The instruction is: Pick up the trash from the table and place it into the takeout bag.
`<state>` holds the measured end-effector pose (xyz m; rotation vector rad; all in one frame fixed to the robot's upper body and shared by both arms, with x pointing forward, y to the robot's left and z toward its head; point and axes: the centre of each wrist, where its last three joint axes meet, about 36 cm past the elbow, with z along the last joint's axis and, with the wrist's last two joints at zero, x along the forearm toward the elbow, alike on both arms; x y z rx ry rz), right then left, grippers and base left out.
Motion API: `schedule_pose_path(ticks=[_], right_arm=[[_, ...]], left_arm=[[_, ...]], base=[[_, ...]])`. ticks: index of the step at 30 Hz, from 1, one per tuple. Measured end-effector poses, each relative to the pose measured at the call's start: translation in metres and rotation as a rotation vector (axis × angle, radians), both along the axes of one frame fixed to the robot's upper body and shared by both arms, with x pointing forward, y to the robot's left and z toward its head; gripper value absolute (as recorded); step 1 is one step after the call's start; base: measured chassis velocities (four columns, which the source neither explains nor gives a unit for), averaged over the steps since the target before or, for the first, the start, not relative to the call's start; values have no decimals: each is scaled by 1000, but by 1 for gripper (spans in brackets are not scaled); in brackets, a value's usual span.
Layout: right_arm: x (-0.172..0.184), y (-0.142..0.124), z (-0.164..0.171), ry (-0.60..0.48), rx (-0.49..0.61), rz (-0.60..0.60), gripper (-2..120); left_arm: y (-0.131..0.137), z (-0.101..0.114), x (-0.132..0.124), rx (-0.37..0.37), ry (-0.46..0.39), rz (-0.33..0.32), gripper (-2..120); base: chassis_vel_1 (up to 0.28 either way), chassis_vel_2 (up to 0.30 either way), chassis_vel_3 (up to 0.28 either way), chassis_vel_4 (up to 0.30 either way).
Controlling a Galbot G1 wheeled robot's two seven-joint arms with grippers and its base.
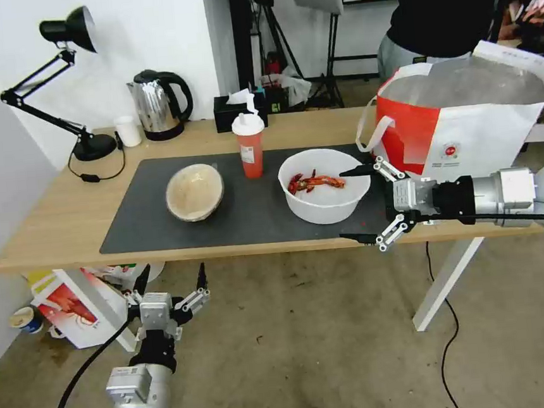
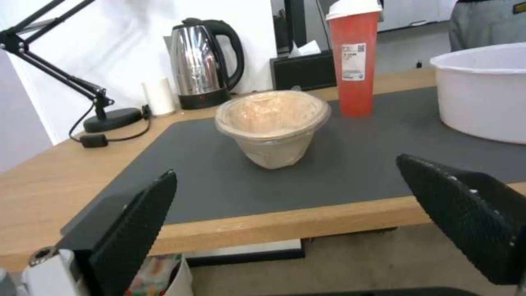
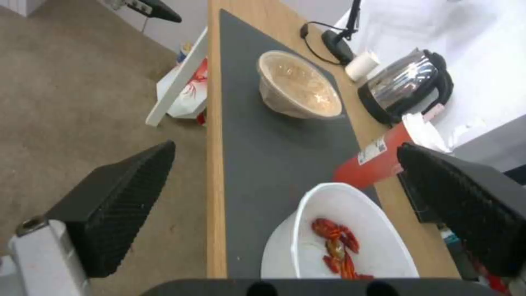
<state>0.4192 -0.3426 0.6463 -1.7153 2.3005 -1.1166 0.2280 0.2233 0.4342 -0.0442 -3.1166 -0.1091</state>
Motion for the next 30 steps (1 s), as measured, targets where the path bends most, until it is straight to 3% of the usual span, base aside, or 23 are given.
schedule_pose_path(ticks=[23,30], right_arm=[[1,2,2,-30,28,-37,100],[1,16,-16,50,107,-105,100]], left_arm=[[0,0,0,0,0,0,100],[0,0,0,0,0,0,100]], base=[[0,0,0,0],[0,0,0,0]])
